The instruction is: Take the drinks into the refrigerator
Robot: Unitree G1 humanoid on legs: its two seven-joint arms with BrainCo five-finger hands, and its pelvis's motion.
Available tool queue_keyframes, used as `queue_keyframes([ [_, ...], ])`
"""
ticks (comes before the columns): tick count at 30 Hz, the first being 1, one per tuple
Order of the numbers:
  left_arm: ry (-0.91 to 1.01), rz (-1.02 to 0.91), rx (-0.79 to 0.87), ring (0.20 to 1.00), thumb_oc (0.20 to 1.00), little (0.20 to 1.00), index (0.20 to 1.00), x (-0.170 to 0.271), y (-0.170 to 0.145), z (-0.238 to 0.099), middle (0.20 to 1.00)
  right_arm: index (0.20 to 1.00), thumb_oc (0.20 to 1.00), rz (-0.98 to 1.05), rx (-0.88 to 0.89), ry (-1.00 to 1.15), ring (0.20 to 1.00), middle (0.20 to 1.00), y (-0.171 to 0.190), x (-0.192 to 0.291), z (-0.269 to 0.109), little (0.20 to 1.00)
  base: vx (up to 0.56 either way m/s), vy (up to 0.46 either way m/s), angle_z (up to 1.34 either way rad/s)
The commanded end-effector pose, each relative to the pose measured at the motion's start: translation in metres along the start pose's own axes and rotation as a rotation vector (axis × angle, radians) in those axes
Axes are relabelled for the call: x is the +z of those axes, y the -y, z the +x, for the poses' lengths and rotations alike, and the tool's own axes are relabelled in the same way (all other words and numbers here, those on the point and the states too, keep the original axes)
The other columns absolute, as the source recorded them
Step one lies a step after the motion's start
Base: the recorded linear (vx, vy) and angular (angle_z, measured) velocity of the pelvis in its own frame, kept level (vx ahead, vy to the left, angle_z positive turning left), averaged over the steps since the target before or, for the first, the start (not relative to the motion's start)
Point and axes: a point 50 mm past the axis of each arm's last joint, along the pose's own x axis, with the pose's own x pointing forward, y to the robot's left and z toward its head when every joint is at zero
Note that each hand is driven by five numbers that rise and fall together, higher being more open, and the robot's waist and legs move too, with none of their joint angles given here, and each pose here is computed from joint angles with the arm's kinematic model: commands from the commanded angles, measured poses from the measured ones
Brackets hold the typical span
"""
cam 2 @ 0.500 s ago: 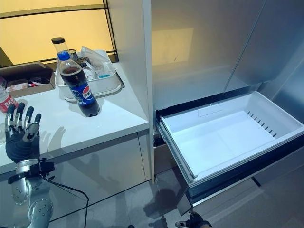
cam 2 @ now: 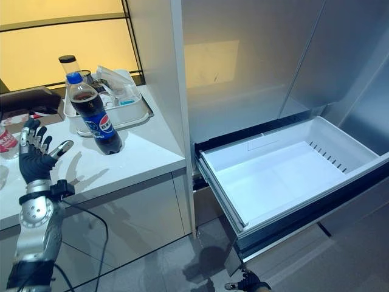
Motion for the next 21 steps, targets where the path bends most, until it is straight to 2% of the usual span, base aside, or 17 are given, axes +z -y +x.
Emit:
queue_keyframes([
  [1,0.112,-0.05,-0.004,1.0,1.0,1.0,1.0,0.03,0.011,0.035,1.0,1.0,1.0,-0.076,0.029,0.054,1.0,1.0,-0.01,0.015,0.002,1.0,0.0,0.0,0.0],
  [15,0.051,-0.115,-0.085,1.0,1.0,1.0,1.0,0.031,0.038,0.061,1.0,1.0,1.0,-0.074,0.02,0.056,1.0,1.0,-0.011,0.011,0.0,1.0,0.0,0.005,-0.03],
  [21,-0.003,-0.081,-0.129,1.0,1.0,1.0,1.0,0.026,0.045,0.071,1.0,1.0,1.0,-0.078,0.024,0.061,1.0,1.0,-0.014,0.014,0.001,1.0,0.0,0.003,-0.02],
])
